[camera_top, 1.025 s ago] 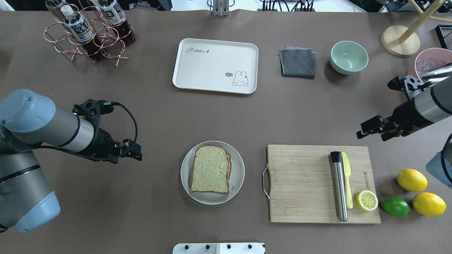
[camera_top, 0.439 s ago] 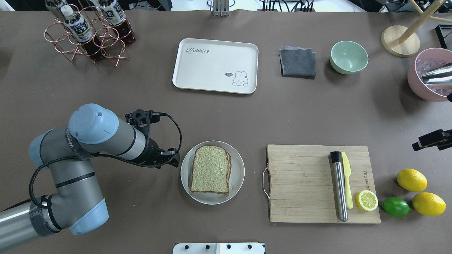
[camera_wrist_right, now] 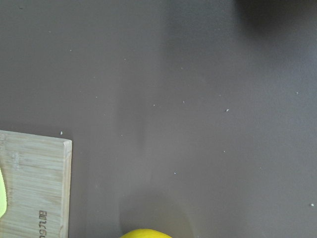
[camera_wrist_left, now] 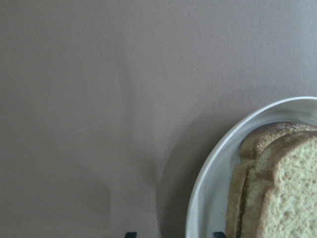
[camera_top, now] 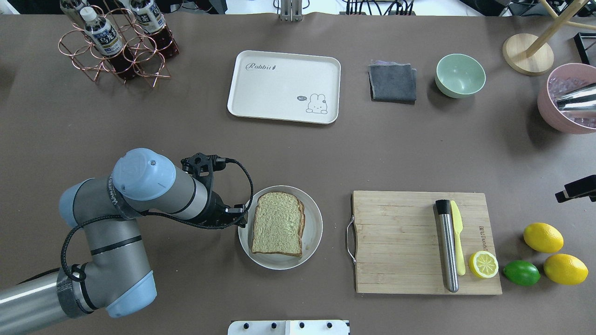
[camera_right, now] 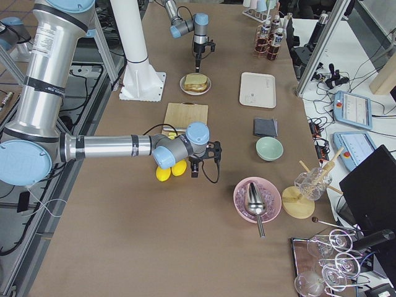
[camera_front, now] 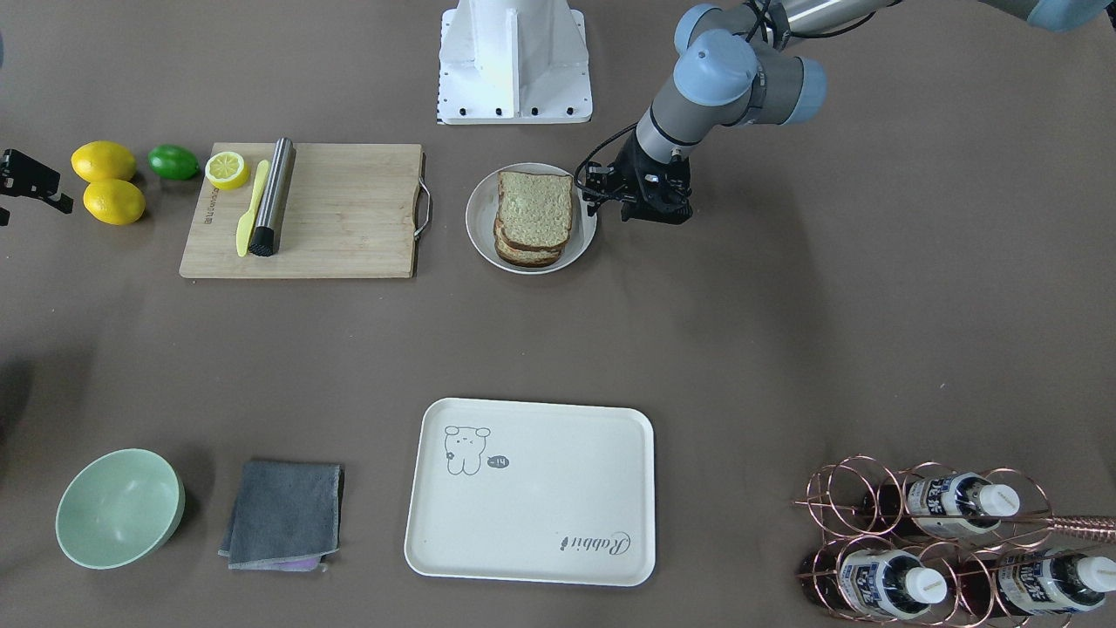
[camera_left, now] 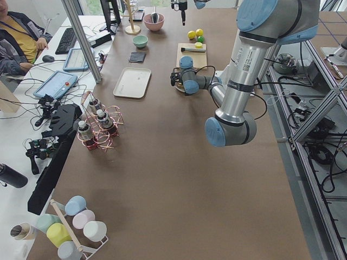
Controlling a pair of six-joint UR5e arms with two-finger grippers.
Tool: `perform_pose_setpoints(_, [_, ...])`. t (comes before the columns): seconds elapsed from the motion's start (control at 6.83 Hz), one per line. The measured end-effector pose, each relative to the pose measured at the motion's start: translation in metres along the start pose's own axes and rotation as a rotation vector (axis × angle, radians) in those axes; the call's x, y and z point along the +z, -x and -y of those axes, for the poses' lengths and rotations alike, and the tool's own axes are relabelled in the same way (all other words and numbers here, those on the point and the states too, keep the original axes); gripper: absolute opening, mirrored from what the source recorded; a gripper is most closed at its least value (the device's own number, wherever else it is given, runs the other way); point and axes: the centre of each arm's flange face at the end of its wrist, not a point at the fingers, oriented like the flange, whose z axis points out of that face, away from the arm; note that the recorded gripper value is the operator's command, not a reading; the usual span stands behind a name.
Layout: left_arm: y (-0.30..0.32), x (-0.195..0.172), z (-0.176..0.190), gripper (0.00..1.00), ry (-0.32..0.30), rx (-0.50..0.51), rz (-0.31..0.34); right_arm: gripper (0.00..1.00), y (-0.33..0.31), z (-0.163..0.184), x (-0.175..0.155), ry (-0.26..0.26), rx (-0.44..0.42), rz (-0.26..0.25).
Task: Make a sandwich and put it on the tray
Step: 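Move the left gripper to the plate rim while the right arm withdraws, then grasp the white plate's rim with the left gripper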
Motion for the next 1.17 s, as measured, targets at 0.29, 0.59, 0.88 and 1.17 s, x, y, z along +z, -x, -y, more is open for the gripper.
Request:
perform_pose_setpoints(0.29, [-0.0024, 0.0048, -0.001, 0.54, 0.005, 0.001, 0.002, 0.99, -0.0004, -0.0001, -0.002, -0.004, 0.001, 0.001])
perform_pose_setpoints(0.59, [-0.0049, 0.0091, -0.0035, 0.51, 0.011, 0.004, 0.003, 0.99, -0.0002, 0.0001, -0.0035, -0.007, 0.001, 0.002])
perform_pose_setpoints(0.88, [-0.0074, 0.0114, -0.0041, 0.38, 0.014, 0.007, 0.001, 0.99, -0.0008, -0.0005, -0.0046, -0.009, 0.003, 0.002])
perform_pose_setpoints(1.17, [-0.0084, 0.0117, -0.0044, 0.37, 0.014, 0.008, -0.002, 0.99, -0.0021, -0.0013, -0.0063, -0.012, 0.006, 0.002])
